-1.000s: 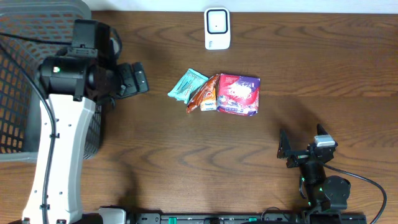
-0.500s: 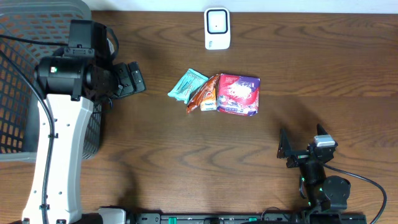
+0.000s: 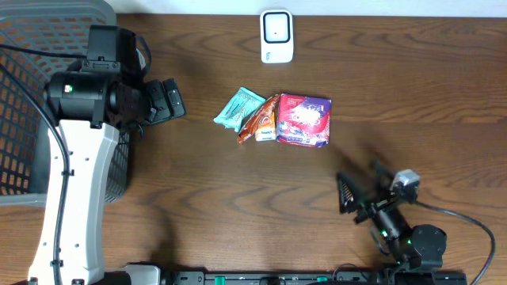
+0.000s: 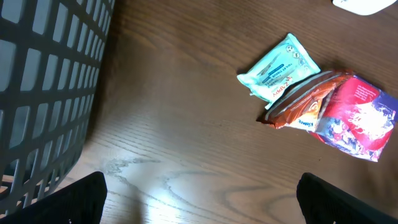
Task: Scan the item barcode
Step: 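Reach the right gripper to the purple-red snack box and grasp it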
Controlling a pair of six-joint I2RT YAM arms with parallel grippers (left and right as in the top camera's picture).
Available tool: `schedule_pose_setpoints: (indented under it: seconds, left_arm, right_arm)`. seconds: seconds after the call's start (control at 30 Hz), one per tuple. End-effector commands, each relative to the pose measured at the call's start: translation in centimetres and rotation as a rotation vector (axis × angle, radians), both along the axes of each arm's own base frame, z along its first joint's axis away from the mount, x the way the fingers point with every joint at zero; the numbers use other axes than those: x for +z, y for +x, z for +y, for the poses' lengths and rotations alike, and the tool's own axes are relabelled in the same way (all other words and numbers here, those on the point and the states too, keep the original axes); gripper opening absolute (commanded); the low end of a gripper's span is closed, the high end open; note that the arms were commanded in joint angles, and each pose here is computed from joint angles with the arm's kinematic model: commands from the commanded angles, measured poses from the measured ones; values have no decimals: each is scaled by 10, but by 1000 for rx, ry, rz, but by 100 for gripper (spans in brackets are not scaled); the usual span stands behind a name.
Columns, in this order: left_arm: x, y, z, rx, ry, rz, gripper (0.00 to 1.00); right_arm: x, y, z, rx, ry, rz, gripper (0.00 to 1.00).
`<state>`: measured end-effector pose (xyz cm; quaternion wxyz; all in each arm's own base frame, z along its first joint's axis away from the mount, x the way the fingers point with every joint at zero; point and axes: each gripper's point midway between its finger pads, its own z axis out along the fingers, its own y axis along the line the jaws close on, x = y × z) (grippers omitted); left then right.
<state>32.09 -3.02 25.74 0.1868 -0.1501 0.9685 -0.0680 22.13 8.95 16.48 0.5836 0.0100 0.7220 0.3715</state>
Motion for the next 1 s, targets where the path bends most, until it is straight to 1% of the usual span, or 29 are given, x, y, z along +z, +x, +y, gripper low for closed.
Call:
schedule_pose_setpoints:
  seconds: [0.0,0.07,0.13,0.23,0.3,0.4,0.5,0.57,0.63,0.7,0.8,0.97]
  left_arm:
    - [0,-2,3,16,8,3,98]
    - [0,-2,3,16,8,3,98]
    - [0,-2,3,17,8,3,98]
    - [0,-2,3,16,8,3,98]
    - [0,-2,3,16,8,3,98]
    - [0,-2,3,16,8,3,98]
    - [0,-2,3,16,8,3,98]
    - [0,-2,3,16,8,3,98]
    - [0,-2,3,16,8,3,98]
    - [0,-2,3,16,8,3,98]
    - [0,-2,3,16,8,3,98]
    - [0,-2,3,16,8,3,98]
  right_arm:
    - [1,-30,36,257,260,202,99]
    - [8,-25,32,226,340,228,99]
    - [20,-25,32,232,377,200,99]
    - [51,-30,33,268,355,47,99]
    - [71,-32,29,256,352,-49,99]
    - [96,-32,22,210,354,-119,99]
    - [124,-34,20,186,254,-209,99]
    - [134,-31,21,172,158,-216,99]
    - [138,-23,21,154,46,-185,99]
    - [138,-11,19,137,-51,-116,99]
    - [134,10,15,130,-132,60,99]
    - [117,38,12,186,-230,406,99]
